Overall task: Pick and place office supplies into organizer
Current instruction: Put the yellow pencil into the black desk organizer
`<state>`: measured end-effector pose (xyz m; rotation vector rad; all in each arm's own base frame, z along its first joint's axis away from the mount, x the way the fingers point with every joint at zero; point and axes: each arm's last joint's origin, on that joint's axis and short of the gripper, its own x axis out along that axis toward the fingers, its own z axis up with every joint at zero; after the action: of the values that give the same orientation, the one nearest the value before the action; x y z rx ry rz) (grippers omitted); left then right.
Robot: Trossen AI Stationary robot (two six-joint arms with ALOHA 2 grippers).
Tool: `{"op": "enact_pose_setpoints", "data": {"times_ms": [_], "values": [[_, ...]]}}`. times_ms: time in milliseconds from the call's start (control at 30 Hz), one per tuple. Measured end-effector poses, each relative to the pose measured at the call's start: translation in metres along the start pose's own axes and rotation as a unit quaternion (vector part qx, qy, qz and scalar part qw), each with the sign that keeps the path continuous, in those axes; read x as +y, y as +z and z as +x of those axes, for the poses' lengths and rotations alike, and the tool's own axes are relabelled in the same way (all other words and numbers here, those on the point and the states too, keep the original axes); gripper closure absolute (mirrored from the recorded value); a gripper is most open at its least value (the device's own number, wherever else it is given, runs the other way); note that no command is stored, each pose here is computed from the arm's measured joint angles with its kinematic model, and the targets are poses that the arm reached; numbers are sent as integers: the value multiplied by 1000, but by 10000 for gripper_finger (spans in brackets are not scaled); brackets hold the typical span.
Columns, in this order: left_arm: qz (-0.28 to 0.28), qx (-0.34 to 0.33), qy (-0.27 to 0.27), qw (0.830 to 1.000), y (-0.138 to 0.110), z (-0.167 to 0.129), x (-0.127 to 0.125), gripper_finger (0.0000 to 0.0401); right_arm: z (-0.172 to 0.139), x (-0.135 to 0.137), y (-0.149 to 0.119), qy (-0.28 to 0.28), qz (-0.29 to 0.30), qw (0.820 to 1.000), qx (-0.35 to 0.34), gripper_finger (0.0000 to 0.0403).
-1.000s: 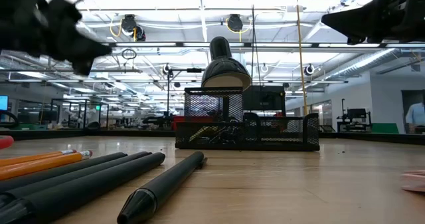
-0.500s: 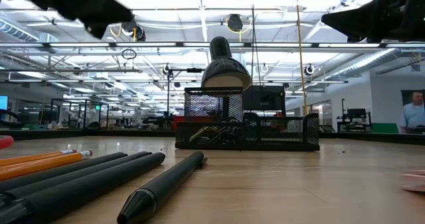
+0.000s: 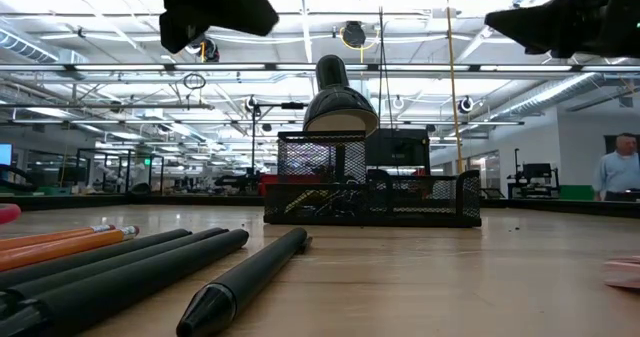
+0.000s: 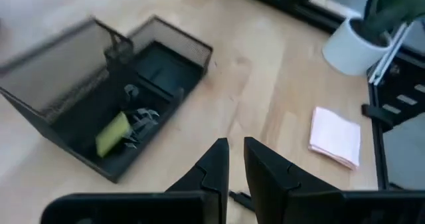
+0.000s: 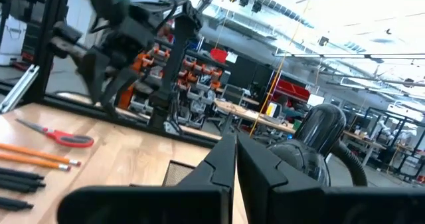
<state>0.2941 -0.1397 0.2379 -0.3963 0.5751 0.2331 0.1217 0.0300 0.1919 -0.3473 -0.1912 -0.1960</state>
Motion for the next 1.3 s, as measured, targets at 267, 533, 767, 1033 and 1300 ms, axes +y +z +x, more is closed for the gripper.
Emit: {"op": "enact_pose_setpoints", "data": {"times_ms": [267,533,767,1033,1300], "values": [[10,31,-2,999,-26,32,-34,350,0,-1,2,-3,14,1000,-7,394],[56,68,-43,995,-48,58,-63,350,0,0,1,-1,-12,1000,-3,394],[10,63,-73,995,-55,66,-72,350,0,-1,2,-5,-22,1000,-10,394],[-103,69,-62,990,-55,66,-72,350,0,-2,4,-8,-19,1000,-17,394],[-140,58,-45,987,-52,66,-72,350,0,-2,3,-9,-42,999,-16,394]]}}
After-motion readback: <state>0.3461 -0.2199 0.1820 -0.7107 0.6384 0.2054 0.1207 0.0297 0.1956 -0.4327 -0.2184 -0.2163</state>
